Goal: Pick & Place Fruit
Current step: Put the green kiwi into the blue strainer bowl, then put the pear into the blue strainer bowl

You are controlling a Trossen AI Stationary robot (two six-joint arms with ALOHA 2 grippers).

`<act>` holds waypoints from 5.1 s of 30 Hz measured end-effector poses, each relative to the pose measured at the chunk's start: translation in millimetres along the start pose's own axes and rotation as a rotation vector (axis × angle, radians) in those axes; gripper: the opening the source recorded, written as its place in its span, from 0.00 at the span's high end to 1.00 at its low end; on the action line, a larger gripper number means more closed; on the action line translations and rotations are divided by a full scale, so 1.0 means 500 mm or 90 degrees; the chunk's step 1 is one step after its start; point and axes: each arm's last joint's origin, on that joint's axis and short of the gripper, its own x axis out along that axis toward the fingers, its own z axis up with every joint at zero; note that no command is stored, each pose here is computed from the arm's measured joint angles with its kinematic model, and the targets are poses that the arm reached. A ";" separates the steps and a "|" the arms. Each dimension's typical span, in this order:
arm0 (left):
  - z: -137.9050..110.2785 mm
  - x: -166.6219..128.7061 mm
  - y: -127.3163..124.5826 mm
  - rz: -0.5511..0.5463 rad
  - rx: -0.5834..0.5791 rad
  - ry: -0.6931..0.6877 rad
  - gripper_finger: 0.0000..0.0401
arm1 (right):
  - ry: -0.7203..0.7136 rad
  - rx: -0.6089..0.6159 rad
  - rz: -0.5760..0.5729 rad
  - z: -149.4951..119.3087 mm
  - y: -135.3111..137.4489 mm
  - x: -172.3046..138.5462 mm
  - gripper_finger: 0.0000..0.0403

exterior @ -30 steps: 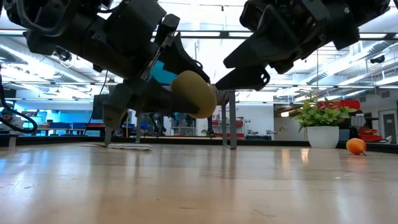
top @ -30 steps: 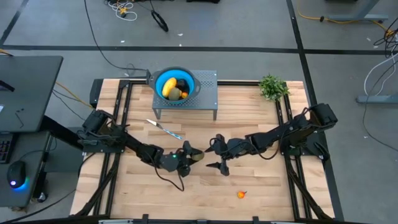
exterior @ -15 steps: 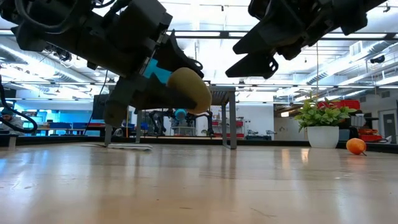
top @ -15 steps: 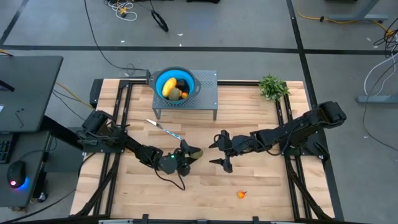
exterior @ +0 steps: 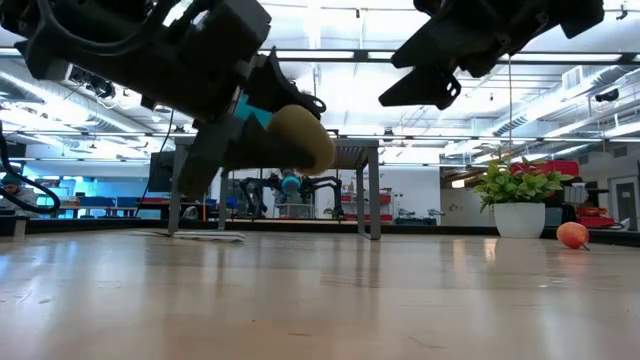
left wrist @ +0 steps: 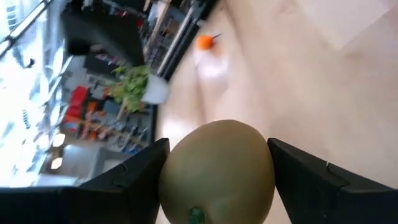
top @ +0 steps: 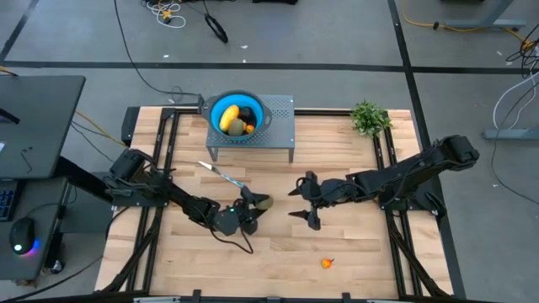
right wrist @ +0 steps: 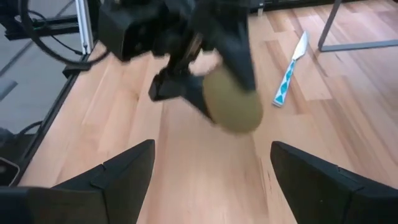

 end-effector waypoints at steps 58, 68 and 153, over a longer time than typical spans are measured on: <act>-0.260 0.014 0.500 0.401 -0.580 0.058 0.17 | -0.104 -0.013 -0.157 0.030 -0.021 -0.010 0.19; -0.259 0.014 0.499 0.398 -0.577 0.059 0.07 | -0.104 -0.013 -0.158 0.030 -0.021 -0.010 0.19; -0.060 -0.109 0.405 -0.012 -0.659 -0.252 0.07 | -0.091 -0.076 -0.314 0.056 -0.072 -0.096 0.19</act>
